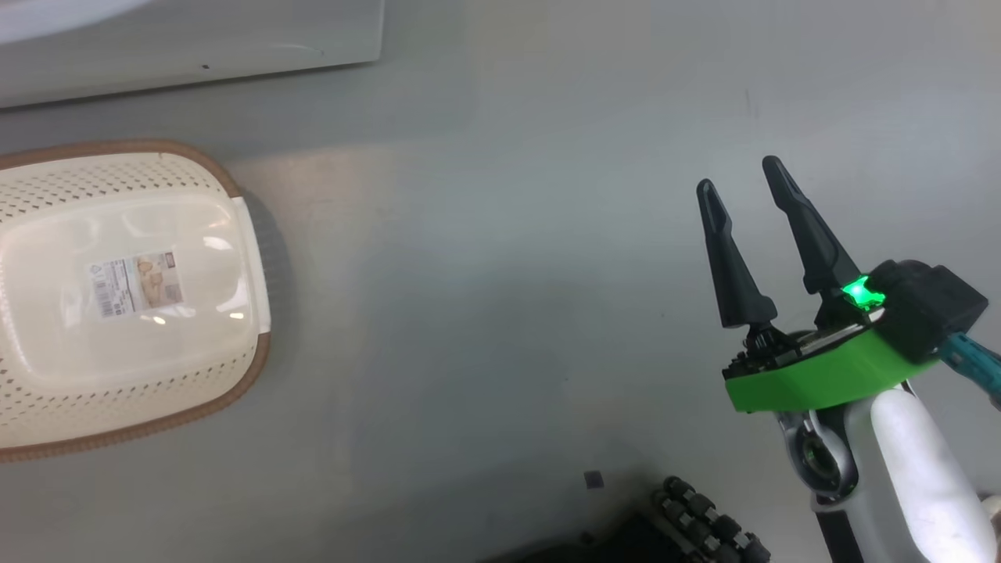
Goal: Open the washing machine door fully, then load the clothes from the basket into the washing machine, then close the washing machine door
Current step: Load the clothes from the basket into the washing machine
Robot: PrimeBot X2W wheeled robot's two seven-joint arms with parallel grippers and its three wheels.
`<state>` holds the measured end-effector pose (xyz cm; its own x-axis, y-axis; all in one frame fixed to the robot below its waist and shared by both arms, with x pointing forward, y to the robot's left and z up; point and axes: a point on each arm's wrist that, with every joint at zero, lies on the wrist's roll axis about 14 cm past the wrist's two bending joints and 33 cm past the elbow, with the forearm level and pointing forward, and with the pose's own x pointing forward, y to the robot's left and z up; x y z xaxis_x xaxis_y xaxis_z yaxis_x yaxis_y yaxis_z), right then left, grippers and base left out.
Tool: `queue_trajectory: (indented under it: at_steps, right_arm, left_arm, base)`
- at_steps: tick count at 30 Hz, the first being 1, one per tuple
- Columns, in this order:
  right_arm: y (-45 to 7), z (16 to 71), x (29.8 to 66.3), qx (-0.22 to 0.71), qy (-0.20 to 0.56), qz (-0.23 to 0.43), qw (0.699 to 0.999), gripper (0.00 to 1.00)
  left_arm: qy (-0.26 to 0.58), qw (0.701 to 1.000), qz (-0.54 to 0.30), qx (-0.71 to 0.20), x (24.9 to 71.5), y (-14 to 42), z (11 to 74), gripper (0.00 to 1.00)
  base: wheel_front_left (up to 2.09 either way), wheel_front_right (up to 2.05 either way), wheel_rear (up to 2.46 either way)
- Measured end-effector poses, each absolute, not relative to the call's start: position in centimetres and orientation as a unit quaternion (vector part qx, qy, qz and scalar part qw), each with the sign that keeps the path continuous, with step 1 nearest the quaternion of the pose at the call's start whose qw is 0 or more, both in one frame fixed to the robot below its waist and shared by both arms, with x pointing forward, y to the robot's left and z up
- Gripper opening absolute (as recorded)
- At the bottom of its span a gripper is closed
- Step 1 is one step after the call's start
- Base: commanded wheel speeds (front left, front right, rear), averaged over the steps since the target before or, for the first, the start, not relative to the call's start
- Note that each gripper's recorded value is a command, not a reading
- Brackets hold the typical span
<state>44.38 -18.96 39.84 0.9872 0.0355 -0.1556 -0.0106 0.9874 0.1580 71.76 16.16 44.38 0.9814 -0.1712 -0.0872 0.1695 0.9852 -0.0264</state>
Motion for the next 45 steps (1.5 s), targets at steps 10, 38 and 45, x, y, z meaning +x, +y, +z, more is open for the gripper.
queue_trajectory:
  at_steps: [10,38,45]
  right_arm:
    - [-19.4,38.7,44.8,0.090,0.092,0.004,0.992,1.00]
    - [-20.0,36.4,45.0,0.093,0.120,-0.005,0.988,1.00]
    - [-20.1,36.9,45.5,0.091,0.109,-0.004,0.990,1.00]
  left_arm:
    - [0.055,0.993,-0.099,0.031,76.0,14.9,44.9,0.00]
    - [0.105,0.989,-0.094,0.053,80.2,14.5,39.4,1.00]
    - [0.102,0.988,-0.101,0.056,80.0,14.1,39.5,1.00]
  base:
    - [0.00,0.00,0.00]
    - [0.00,0.00,0.00]
    - [0.00,0.00,0.00]
